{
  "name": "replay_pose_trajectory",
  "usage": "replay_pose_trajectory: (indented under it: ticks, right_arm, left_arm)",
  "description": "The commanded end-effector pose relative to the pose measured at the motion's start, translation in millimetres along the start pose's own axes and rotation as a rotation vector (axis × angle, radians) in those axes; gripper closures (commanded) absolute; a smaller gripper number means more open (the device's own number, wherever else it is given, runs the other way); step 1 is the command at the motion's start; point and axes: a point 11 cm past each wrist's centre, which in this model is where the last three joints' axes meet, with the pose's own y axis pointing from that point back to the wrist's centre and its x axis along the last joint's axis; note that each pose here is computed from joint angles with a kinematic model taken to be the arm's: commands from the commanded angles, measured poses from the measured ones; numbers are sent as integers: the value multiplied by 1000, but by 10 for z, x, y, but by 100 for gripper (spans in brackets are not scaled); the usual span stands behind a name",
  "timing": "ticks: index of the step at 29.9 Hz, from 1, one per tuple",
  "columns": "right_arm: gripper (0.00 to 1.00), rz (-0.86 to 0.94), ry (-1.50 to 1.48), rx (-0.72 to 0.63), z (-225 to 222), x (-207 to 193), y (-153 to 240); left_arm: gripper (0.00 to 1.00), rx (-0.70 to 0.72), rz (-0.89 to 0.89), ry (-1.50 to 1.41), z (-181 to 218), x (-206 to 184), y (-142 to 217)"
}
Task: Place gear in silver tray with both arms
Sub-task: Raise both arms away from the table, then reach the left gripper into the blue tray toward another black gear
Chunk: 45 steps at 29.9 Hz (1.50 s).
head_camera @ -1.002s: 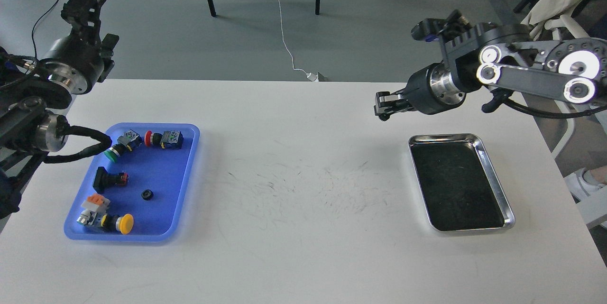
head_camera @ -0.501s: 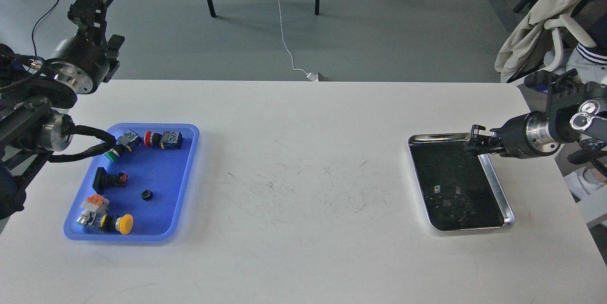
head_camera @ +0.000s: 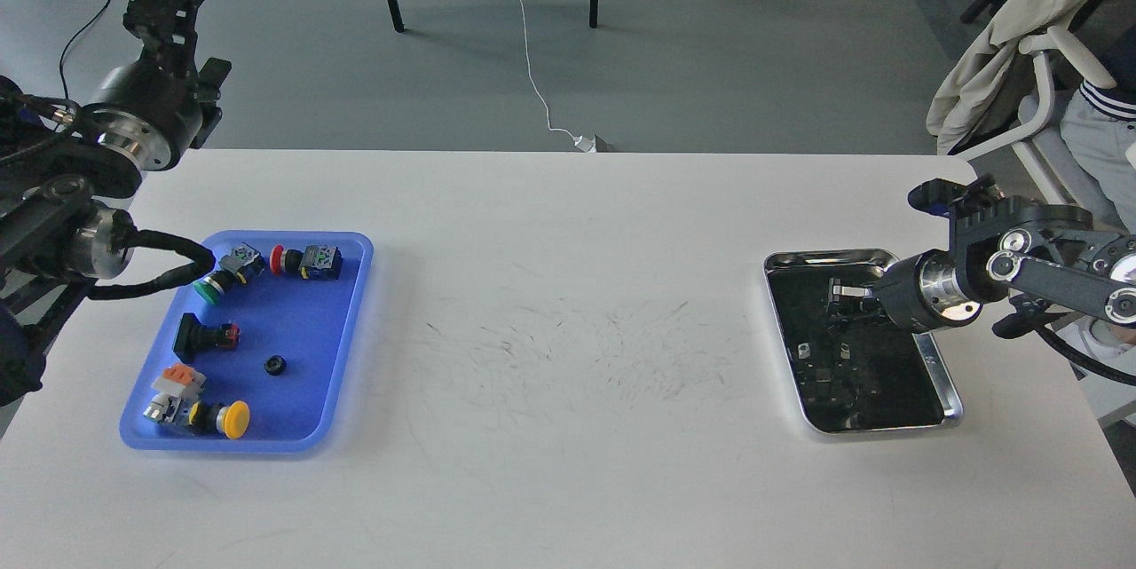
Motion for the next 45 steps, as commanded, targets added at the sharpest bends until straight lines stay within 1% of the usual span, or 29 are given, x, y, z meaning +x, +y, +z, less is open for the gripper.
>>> replay_pose_trajectory:
  ticks: [1, 3, 5, 7, 10, 11, 12, 14, 15, 16, 19, 23, 26, 28, 32, 35, 38, 40, 42, 45]
  right_arm:
    - [92, 5, 0, 0, 2, 18, 14]
    - [87, 9, -3, -2, 15, 32, 29]
    - [79, 15, -4, -1, 17, 55, 51]
    - [76, 19, -4, 0, 15, 70, 66]
    - [68, 24, -6, 1, 18, 85, 79]
    - [60, 26, -8, 2, 20, 92, 86]
    - [48, 30, -10, 0, 32, 106, 102]
    - [20, 46, -23, 4, 58, 153, 151]
    - [10, 57, -31, 13, 57, 187, 186]
    - [6, 70, -42, 24, 53, 220, 221]
    - [3, 114, -78, 55, 53, 347, 340]
    - [3, 176, -128, 116, 4, 524, 514]
    - [3, 249, -222, 231, -110, 748, 755]
    - [3, 274, -318, 342, -214, 857, 888]
    - [3, 309, -513, 604, -463, 1112, 1257]
    - [3, 305, -757, 873, -550, 1344, 1596]
    - [3, 297, -1060, 1126, -351, 1558, 1824]
    - [3, 305, -1238, 1231, -105, 1589, 1789]
    - [3, 334, -1403, 1282, 223, 1519, 1615]
    - [3, 387, -1627, 1289, 690, 1237, 1172]
  left_arm:
    - [2, 0, 1, 0, 0, 8, 3]
    - [2, -1, 1, -1, 8, 14, 2]
    - [2, 0, 1, -2, 3, 20, 6]
    - [2, 0, 1, -2, 3, 20, 6]
    - [2, 1, 1, -5, 1, 23, 8]
    - [2, 2, 0, -6, -3, 20, 8]
    - [2, 2, 0, -8, -2, 20, 8]
    - [2, 5, 0, -9, -5, 20, 8]
    - [2, 4, -1, -11, 0, 19, 6]
    - [2, 7, -1, -12, -8, 19, 8]
    - [2, 8, 0, -16, -2, 25, 7]
    - [2, 10, 1, -17, 1, 26, 4]
    - [2, 11, 5, -22, 10, 47, 5]
    - [2, 20, 14, -33, 27, 102, 19]
    - [2, 24, 19, -75, 184, 241, 75]
    - [2, 13, 3, -126, 403, 325, 156]
    - [2, 3, -21, -200, 634, 407, 312]
    - [2, -6, -40, -261, 777, 457, 449]
    - [2, 5, -77, -330, 868, 481, 597]
    - [2, 96, -154, -456, 789, 557, 891]
